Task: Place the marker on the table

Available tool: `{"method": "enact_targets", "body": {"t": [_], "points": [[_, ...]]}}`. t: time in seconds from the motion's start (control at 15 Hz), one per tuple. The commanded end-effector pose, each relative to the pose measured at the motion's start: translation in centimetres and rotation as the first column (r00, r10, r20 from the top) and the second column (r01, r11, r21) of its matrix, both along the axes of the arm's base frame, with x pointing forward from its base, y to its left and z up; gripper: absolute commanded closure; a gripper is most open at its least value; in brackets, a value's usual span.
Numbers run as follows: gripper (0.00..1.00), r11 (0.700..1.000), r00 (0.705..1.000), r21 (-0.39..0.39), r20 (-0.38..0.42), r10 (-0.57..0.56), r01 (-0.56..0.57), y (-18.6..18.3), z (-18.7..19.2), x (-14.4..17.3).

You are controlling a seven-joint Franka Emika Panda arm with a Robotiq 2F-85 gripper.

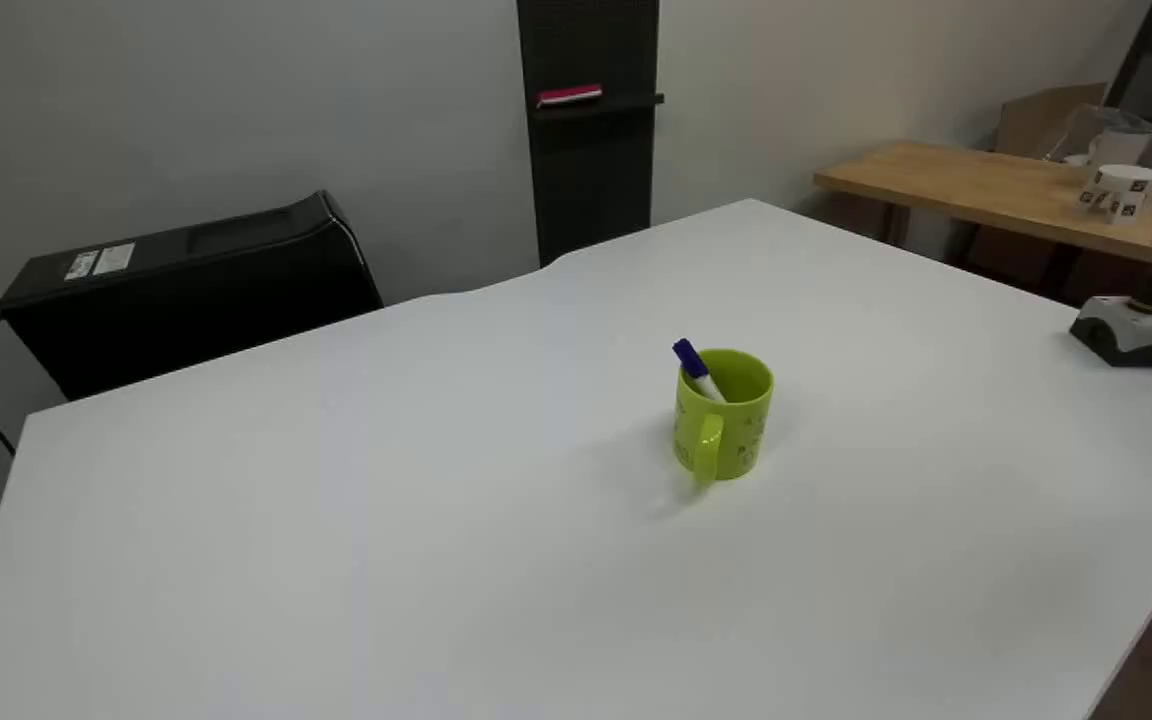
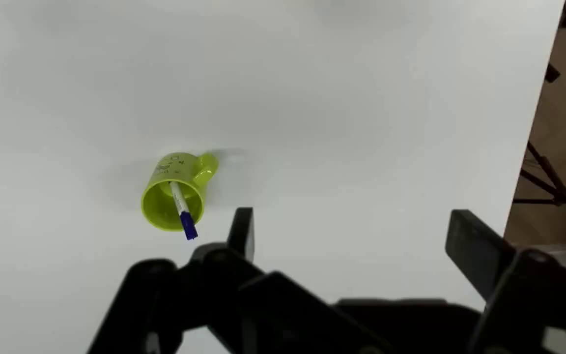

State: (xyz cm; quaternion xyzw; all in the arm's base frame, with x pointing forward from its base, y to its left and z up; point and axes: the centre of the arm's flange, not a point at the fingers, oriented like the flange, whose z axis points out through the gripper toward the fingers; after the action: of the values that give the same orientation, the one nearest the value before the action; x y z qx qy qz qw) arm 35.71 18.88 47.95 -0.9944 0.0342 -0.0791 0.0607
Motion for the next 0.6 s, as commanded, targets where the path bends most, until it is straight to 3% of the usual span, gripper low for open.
{"method": "enact_targets", "body": {"t": [0.0,0.4,0.53], "points": [[0.0,1.0,1.0,0.0,0.001,0.0,0.0,0.0,0.0,0.0],[0.0,1.0,1.0,0.001,0.003,0.0,0.0,0.0,0.1,0.0],[0.0,1.0,0.999,-0.001,-0.041,-0.015,0.015,-0.7,-1.9,0.4]]}}
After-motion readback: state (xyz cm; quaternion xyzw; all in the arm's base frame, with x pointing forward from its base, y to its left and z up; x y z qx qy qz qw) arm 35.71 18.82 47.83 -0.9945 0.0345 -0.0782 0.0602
